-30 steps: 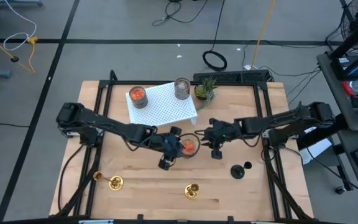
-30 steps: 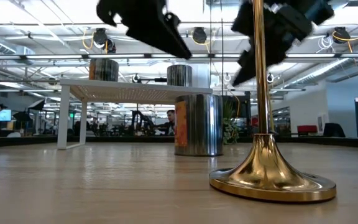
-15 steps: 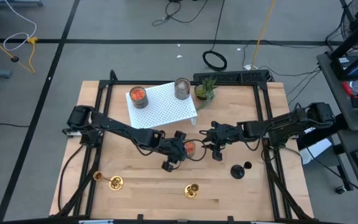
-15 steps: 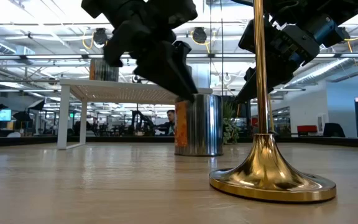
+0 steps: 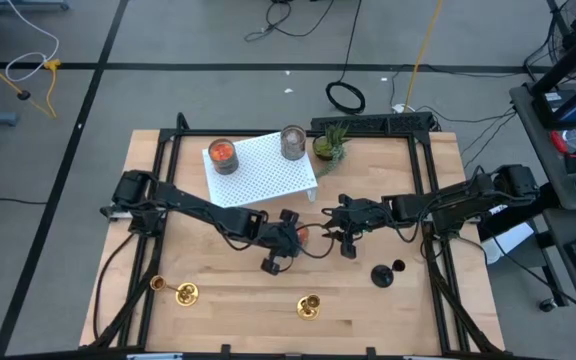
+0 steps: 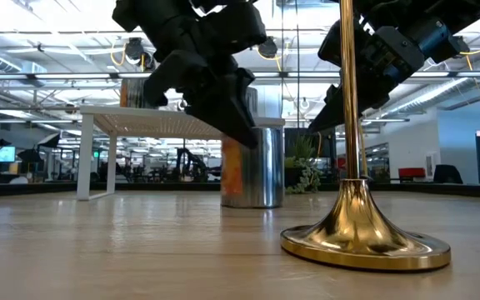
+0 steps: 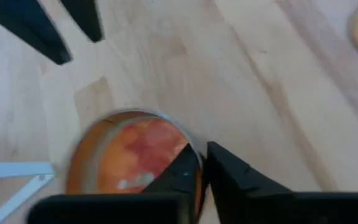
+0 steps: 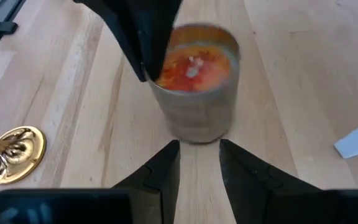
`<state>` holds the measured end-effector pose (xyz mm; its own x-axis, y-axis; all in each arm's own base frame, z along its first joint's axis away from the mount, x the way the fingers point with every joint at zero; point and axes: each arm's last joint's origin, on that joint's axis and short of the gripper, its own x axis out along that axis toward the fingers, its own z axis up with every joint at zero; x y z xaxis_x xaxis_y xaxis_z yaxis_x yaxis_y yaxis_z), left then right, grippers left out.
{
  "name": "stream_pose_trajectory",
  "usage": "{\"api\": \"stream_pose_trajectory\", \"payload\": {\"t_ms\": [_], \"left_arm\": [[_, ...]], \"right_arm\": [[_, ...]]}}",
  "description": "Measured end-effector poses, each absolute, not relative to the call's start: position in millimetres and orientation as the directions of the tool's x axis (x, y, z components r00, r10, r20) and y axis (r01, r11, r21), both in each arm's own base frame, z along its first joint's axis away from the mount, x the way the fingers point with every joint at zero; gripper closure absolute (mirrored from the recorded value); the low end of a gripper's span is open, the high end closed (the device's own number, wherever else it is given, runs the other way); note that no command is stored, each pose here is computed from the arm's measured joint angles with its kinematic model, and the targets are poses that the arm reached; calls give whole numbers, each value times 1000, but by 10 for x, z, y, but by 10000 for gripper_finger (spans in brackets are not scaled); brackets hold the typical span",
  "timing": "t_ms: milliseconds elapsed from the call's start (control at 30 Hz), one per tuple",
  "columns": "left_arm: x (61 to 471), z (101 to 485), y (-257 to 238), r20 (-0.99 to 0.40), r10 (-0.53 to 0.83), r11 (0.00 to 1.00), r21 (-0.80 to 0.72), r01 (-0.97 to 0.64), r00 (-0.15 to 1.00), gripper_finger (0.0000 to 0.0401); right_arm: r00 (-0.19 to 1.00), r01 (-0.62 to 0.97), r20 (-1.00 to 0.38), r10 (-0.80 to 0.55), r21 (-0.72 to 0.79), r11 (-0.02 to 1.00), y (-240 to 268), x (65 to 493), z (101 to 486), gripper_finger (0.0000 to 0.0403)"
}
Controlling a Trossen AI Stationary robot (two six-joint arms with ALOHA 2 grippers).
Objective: Pick & Place candle stick holders
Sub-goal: Put the orange scented candle on the shelf
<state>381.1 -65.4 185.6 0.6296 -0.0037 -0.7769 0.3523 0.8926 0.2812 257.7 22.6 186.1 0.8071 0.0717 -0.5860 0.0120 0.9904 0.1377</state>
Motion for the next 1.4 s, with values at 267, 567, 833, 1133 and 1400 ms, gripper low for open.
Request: {"api": "stream_pose_trajectory", "payload": {"t_ms": [267,567,833,1133,1400], "left_arm": [[3756,1919,-757,-777,-19,901,259,347,629,394],[3419,2697,-912,-720,-76,901,247,358,690,395],[3257,3574,-481,-754,-18,975,134,180,656,395],[3193,3858,314,-754,149,989,110,-101,639,392],[3175,3642,939,-832,214,952,61,-299,513,391]], "right_arm": [[807,11,-587,72,137,991,226,2577,1860,291],[807,-5,-586,72,116,993,226,2577,1861,291],[814,-20,-577,72,97,995,225,2584,1871,291],[815,-24,-574,72,92,996,225,2586,1872,291],[816,-37,-574,72,74,997,225,2586,1872,291]]}}
